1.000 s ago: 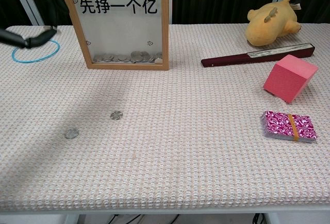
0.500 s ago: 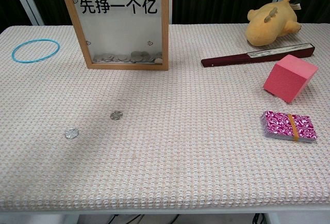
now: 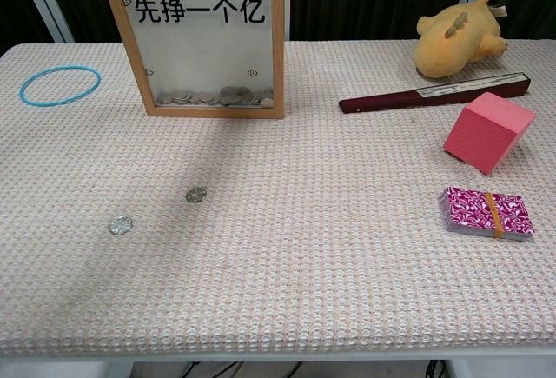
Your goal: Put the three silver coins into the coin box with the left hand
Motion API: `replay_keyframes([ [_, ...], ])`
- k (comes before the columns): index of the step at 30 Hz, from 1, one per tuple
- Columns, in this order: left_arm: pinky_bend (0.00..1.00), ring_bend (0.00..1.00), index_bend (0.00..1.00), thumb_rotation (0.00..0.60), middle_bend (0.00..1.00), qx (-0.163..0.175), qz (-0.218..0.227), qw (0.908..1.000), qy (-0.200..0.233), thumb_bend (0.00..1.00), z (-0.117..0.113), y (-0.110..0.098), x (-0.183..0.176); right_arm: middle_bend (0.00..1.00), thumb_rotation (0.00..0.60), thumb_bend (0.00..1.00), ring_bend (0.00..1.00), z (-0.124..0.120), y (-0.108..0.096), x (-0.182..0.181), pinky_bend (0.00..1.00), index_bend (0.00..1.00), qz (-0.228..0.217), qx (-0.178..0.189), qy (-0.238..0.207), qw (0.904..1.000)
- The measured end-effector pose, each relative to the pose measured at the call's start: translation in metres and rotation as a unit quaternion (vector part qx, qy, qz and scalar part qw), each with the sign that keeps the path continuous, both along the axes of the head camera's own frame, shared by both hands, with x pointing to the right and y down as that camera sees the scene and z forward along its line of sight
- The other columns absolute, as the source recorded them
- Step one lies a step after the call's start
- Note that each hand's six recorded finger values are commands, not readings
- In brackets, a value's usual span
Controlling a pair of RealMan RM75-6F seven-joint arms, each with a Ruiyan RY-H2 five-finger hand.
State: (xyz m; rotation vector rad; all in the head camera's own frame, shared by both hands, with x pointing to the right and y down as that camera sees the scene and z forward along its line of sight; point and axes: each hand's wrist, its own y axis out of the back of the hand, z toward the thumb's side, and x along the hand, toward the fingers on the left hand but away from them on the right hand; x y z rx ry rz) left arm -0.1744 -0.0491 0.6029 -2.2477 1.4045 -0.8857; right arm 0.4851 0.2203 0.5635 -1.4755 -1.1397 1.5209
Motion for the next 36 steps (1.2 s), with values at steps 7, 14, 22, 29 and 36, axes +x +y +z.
replay_keyframes([
  [7, 0.11, 0.09, 0.68, 0.600, 0.34, -0.016, -0.020, 0.9997, 0.001, 0.48, 0.017, -0.001, -0.003, 0.00, 0.600, 0.21, 0.00, 0.002, 0.004, 0.007, 0.00, 0.00, 0.010, -0.005, 0.002, 0.9999],
  [14, 0.11, 0.09, 0.68, 0.600, 0.34, -0.026, -0.021, 0.9994, -0.005, 0.48, 0.028, 0.002, -0.005, 0.00, 0.600, 0.21, 0.00, 0.004, 0.005, 0.008, 0.00, 0.00, 0.011, -0.008, 0.002, 0.9999],
  [22, 0.11, 0.09, 0.68, 0.600, 0.34, -0.038, -0.029, 0.9988, -0.008, 0.48, 0.038, 0.001, -0.010, 0.00, 0.600, 0.21, 0.00, 0.005, 0.005, 0.010, 0.00, 0.00, 0.013, -0.009, 0.004, 0.9999],
  [29, 0.11, 0.09, 0.69, 0.600, 0.34, -0.045, -0.026, 0.9986, -0.008, 0.48, 0.041, 0.004, -0.010, 0.00, 0.600, 0.21, 0.00, 0.006, 0.005, 0.013, 0.00, 0.00, 0.015, -0.010, 0.007, 0.9998],
  [36, 0.11, 0.09, 0.69, 0.600, 0.34, -0.053, -0.027, 0.9982, -0.008, 0.48, 0.045, 0.006, -0.010, 0.00, 0.600, 0.21, 0.00, 0.007, 0.005, 0.012, 0.00, 0.00, 0.015, -0.012, 0.007, 0.9998],
])
